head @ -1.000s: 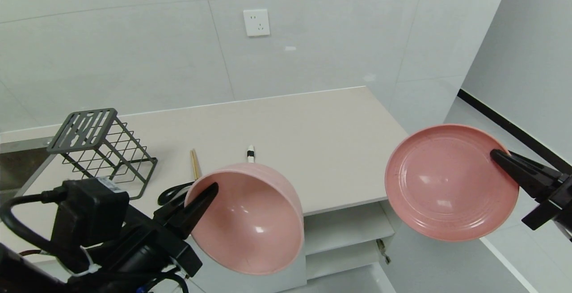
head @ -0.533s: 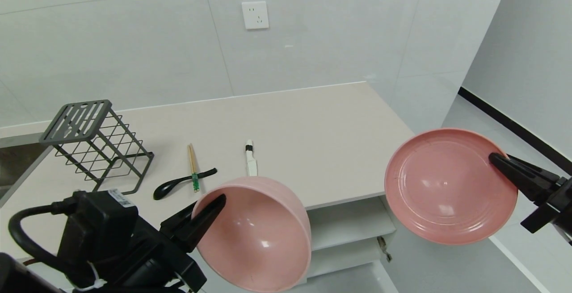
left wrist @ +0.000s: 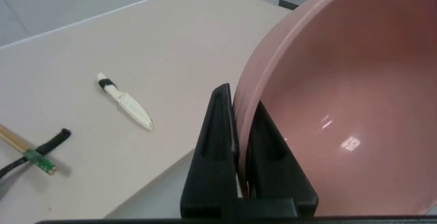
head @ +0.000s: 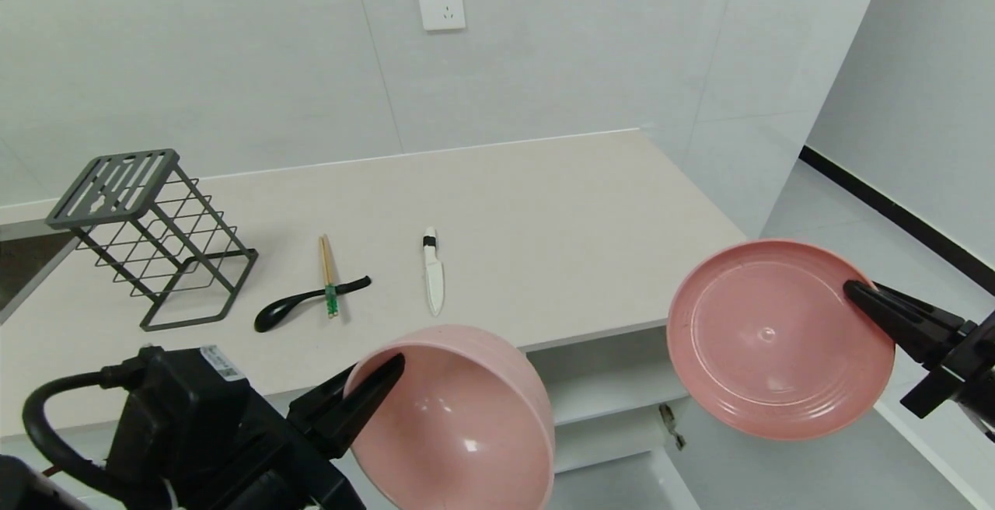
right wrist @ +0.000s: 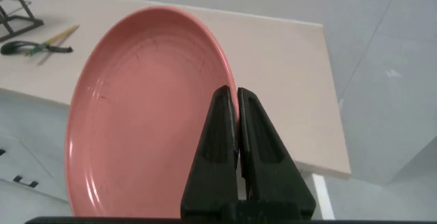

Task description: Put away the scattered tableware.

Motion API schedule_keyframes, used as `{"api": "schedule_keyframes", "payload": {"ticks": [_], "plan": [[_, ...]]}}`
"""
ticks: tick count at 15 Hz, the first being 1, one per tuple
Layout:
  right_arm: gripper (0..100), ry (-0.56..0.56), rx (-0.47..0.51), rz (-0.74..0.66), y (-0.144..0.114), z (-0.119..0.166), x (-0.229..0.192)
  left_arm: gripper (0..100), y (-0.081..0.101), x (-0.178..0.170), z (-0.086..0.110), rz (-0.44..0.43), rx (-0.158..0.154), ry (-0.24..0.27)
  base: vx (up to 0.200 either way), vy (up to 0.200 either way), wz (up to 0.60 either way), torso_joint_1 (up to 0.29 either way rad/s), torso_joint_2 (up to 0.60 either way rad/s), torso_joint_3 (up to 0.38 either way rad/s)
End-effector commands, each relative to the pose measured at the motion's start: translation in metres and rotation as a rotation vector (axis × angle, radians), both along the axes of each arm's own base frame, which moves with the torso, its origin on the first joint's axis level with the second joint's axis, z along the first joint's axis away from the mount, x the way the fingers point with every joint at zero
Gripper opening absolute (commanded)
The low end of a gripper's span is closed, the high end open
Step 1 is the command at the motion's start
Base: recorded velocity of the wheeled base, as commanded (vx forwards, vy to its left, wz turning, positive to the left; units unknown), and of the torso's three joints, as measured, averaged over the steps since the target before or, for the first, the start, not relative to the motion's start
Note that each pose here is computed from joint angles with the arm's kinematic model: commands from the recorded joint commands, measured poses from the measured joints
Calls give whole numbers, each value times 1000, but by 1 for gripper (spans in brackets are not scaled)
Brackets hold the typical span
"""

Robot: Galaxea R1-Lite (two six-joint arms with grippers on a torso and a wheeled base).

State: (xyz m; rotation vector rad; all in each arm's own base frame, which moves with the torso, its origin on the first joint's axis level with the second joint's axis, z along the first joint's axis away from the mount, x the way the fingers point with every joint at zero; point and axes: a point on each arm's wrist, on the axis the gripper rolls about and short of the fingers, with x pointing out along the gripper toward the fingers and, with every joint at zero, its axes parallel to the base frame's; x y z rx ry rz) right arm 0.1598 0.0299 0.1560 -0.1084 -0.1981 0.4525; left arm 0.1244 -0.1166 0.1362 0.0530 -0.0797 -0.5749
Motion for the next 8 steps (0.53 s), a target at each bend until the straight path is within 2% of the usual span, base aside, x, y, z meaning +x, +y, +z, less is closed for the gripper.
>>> {"api": "schedule_keyframes", "payload": {"ticks": [1, 8], "plan": [[0, 23, -10, -2, 0, -5, 1, 0, -2, -1, -3, -14, 8, 11, 0, 0, 0, -242, 491, 237], [0, 41, -14, 0, 0, -8, 1, 0, -3, 0, -4, -14, 15, 18, 0, 0, 0, -276, 544, 268]]}}
